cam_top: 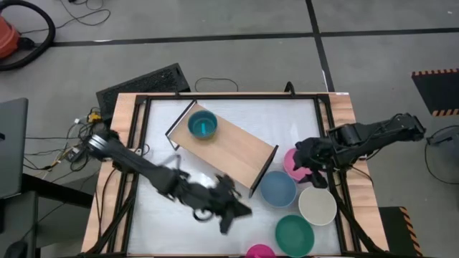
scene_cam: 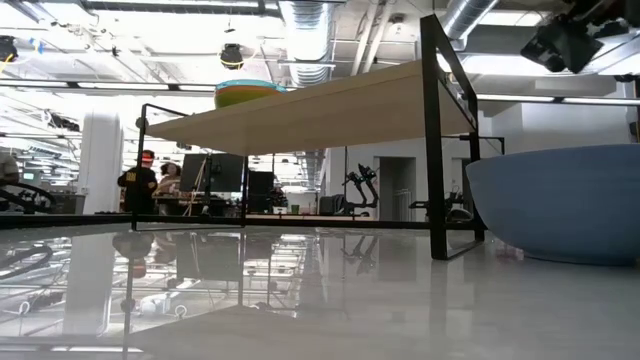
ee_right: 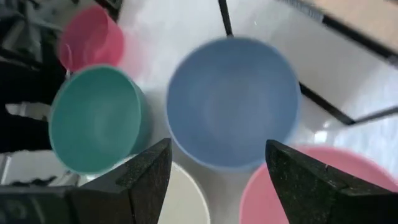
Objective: Place and stack bowls onto a shelf
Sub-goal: Stack the light pink bowl on the top of the light blue bowl on the shelf
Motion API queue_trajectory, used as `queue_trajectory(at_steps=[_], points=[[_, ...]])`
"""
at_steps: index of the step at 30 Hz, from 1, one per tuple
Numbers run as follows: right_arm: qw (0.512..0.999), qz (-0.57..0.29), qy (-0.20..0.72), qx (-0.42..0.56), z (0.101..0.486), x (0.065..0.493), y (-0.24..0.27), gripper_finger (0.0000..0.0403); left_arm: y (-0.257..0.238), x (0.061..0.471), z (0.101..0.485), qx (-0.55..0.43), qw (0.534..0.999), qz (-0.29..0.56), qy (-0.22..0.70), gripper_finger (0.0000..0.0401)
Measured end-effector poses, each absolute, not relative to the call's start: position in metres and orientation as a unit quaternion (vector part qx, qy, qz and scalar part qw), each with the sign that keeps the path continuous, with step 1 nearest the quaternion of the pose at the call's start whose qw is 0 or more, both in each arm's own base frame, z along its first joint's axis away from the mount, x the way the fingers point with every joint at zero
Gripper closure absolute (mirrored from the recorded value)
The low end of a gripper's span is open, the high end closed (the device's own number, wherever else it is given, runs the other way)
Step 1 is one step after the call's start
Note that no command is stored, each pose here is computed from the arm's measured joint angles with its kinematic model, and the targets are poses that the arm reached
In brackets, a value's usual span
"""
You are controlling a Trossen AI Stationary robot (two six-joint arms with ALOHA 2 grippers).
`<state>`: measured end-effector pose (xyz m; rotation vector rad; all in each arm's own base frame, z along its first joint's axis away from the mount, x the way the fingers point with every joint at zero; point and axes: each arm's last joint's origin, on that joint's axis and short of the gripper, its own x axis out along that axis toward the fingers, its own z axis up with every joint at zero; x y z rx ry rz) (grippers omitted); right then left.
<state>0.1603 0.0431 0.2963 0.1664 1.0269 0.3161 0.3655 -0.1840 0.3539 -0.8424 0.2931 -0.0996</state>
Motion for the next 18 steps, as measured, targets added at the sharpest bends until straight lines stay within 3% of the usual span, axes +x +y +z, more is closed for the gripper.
queue_trajectory(at_steps=[6,10,18], points=[[0.857,0.113,0.498,0.071,0.295,0.159,0.041,0.0117,-0.201,0.4,0.314,-0.418,0.884,-0.137,0.155,0.0289],[0.859,0.095,0.499,0.063,0.294,0.158,0.04,0.0117,-0.204,0.408,0.307,-0.434,0.868,-0.184,0.153,0.0246],[0.857,0.06,0.506,0.075,0.293,0.158,0.036,0.0117,-0.208,0.399,0.283,-0.364,0.887,-0.125,0.256,0.0233]])
